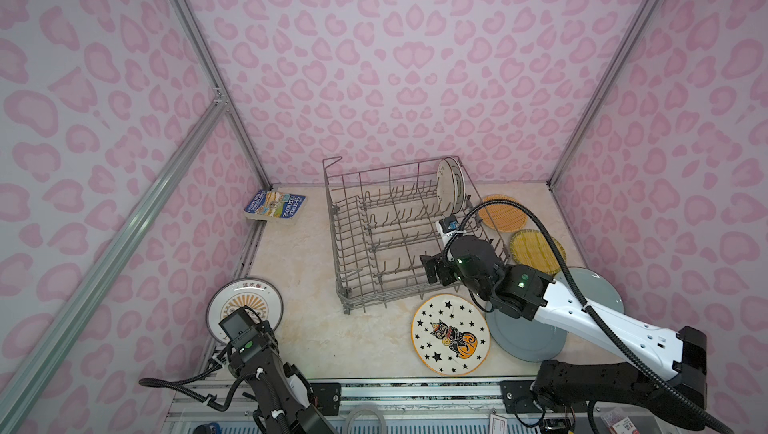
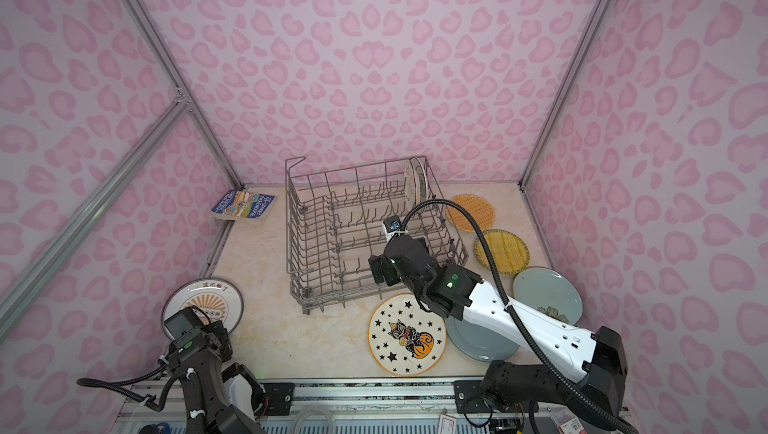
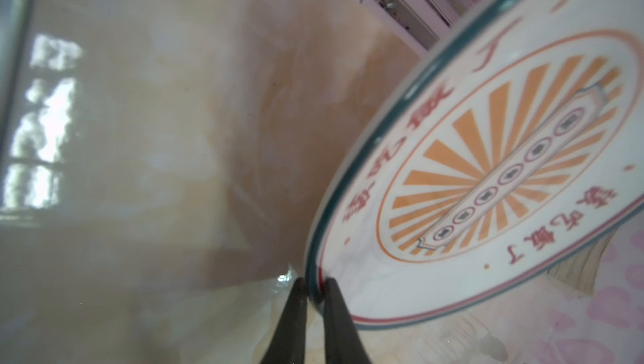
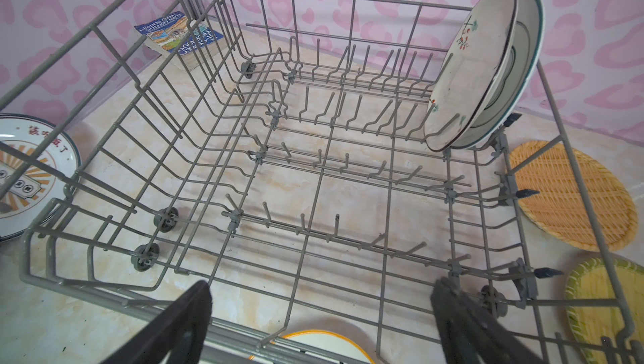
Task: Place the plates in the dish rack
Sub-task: 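Grasp the rim of the white sunburst plate with the left gripper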
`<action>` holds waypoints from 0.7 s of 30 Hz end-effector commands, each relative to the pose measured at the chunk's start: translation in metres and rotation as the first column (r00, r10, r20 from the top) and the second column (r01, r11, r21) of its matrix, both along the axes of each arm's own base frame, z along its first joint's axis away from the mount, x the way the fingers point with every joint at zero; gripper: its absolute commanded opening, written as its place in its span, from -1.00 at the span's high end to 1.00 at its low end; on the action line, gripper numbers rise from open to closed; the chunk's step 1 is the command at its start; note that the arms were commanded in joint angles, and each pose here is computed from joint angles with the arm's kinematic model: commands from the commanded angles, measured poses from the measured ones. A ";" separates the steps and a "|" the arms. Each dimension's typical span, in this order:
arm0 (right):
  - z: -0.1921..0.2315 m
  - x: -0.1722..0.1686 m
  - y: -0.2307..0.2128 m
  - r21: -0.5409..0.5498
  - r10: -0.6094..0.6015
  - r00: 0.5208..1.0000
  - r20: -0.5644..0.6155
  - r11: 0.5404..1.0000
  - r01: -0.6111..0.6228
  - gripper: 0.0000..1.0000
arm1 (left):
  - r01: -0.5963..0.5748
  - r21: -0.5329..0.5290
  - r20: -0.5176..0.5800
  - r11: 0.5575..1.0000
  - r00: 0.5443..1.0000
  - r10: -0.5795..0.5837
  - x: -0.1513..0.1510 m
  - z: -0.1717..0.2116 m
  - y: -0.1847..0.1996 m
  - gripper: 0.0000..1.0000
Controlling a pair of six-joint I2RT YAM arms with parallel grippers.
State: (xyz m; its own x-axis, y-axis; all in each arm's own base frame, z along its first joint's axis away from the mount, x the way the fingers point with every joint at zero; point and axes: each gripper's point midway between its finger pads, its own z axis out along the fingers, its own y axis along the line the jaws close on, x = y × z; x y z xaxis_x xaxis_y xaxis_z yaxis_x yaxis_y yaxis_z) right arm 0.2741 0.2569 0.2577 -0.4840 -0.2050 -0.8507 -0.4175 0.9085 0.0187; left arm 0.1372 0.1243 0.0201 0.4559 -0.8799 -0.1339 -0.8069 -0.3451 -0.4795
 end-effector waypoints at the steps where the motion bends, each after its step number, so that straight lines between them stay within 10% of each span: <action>1: -0.001 0.000 -0.002 0.002 -0.005 1.000 -0.002 1.000 0.005 -0.96 | -0.017 -0.039 -0.032 0.999 0.999 0.016 -0.011 -0.009 -0.010 0.93; 15: 0.002 0.004 -0.004 0.031 -0.001 1.000 -0.009 1.000 0.001 -0.96 | 0.194 0.032 0.047 0.980 0.979 -0.196 0.020 0.003 -0.010 0.93; 21: 0.000 0.005 -0.004 0.028 0.001 1.000 -0.012 1.000 -0.001 -0.96 | 0.265 0.071 0.053 0.962 0.962 -0.269 0.030 0.018 -0.007 0.58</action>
State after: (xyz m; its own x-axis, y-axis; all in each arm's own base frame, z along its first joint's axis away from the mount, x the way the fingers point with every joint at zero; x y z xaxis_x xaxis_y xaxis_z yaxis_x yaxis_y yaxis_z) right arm 0.2780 0.2506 0.2574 -0.4973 -0.1872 -0.8471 -0.4148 0.9089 0.0427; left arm 0.1601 0.1134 0.0273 0.2653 -0.9552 -0.1312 -0.8366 -0.1605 -0.5238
